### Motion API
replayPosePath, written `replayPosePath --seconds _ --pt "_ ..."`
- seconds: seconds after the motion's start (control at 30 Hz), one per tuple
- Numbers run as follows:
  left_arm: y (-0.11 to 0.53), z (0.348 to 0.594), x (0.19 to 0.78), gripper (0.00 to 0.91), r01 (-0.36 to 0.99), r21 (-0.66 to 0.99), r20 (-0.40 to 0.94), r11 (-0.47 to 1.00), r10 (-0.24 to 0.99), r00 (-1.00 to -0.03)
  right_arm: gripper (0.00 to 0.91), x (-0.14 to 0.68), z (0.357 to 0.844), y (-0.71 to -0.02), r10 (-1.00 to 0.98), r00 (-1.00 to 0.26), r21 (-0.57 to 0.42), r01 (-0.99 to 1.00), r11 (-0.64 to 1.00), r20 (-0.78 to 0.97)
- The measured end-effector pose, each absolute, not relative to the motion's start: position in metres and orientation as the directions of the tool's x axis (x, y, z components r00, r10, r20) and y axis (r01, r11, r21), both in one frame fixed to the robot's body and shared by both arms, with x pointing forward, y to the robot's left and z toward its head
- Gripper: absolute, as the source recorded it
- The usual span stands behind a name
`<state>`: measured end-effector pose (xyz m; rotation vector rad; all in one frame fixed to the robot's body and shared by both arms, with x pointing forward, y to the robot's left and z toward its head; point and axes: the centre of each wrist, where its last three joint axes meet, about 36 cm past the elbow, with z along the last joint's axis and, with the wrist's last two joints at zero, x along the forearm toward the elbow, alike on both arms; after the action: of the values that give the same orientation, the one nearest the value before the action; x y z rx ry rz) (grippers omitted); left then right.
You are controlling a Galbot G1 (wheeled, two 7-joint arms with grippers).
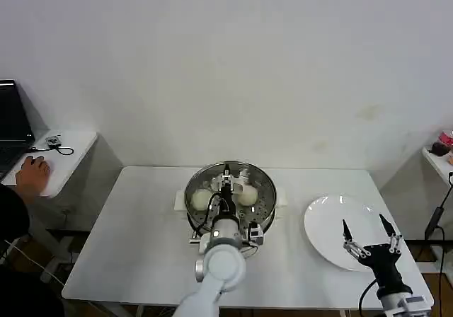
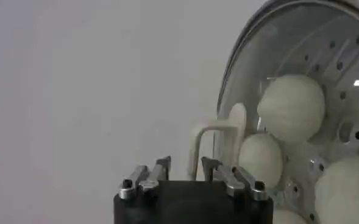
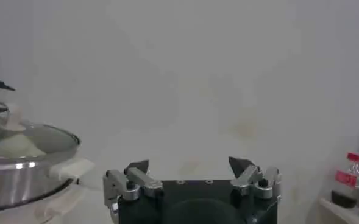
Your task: Take steamed baozi put them in steamer then cover it.
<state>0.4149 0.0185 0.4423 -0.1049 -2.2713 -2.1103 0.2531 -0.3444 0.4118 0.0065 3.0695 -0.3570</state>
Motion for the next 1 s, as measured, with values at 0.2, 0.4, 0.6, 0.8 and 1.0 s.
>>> replayPosePath --seconds 0.2,0.4,0.6,0.8,1.0 --pt "0.024 0.448 0.4 0.907 0.068 0.994 0.064 0.082 0.049 -0.997 0.907 0.252 0.411 -0.344 -0.002 -0.999 -0.228 0.009 0.974 -0.048" --pt "0.038 0.454 0.383 0.907 0.059 0.993 0.052 0.104 0.069 -0.996 0.907 0.252 0.41 -0.344 -0.001 -0.999 -0.228 0.009 0.974 -0.046" --pt "0.062 0.465 0.364 0.907 0.023 0.987 0.008 0.16 0.096 -0.995 0.907 0.251 0.409 -0.342 -0.006 -0.999 -0.228 0.003 0.974 -0.038" --pt "0.094 0.463 0.352 0.907 -0.017 0.95 -0.072 0.313 0.168 -0.983 0.907 0.249 0.407 -0.341 -0.014 -1.0 -0.229 -0.008 0.973 -0.022" --pt "0.125 0.453 0.342 0.907 -0.006 0.787 -0.143 0.617 0.173 -0.974 0.907 0.247 0.409 -0.341 -0.025 -1.0 -0.232 -0.021 0.973 -0.016"
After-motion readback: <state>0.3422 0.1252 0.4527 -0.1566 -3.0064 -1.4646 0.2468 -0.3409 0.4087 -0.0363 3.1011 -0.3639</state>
